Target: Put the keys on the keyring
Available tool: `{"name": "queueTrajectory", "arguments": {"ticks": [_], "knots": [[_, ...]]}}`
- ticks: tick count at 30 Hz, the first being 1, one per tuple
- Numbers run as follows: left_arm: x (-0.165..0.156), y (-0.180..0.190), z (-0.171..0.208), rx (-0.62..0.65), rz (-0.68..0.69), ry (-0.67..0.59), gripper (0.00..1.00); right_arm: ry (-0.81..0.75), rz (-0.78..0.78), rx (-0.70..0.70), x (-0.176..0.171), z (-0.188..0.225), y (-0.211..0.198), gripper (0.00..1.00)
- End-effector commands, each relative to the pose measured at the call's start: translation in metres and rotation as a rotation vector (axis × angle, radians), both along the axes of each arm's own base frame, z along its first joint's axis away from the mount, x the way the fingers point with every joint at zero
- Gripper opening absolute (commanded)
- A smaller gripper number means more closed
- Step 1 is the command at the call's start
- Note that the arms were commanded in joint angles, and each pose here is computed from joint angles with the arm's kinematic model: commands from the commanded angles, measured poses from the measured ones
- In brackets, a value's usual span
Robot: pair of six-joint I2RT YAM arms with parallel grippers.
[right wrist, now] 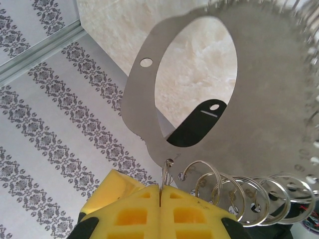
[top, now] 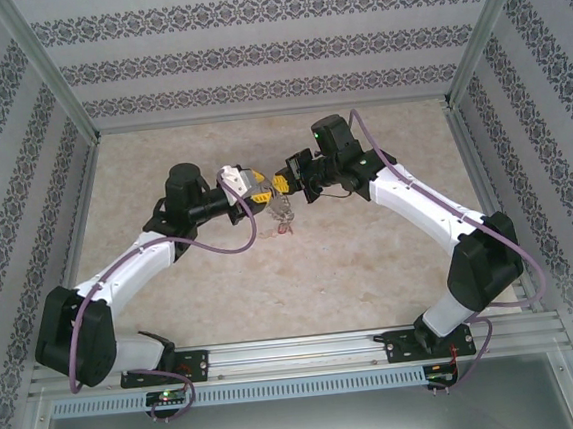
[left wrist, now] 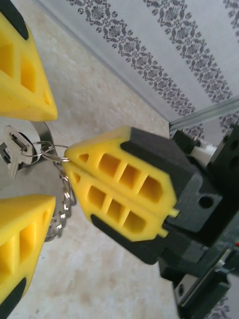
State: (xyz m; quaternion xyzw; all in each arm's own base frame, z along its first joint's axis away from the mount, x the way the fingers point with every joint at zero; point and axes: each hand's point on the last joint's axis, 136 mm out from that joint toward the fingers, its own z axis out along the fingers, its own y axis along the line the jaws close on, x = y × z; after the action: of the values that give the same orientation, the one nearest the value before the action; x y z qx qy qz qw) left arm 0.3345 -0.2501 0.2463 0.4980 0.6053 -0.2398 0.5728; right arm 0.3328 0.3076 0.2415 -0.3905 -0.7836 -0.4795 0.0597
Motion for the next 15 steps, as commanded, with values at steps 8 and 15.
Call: {"name": "queueTrajectory", "arguments": {"ticks": [8,15], "knots": [[0.0015,-0.0049,-0.0039,0.067,-0.04,-0.075,0.33,-0.032,0.036,0.051,-0.0052,0.0201,0.0074,0.0],[0.0047,-0.0046,0.0011,0.079,-0.025,-0.101,0.35,-0.026,0.045,0.049,-0.0085,0.0165,0.0118,0.0]]}}
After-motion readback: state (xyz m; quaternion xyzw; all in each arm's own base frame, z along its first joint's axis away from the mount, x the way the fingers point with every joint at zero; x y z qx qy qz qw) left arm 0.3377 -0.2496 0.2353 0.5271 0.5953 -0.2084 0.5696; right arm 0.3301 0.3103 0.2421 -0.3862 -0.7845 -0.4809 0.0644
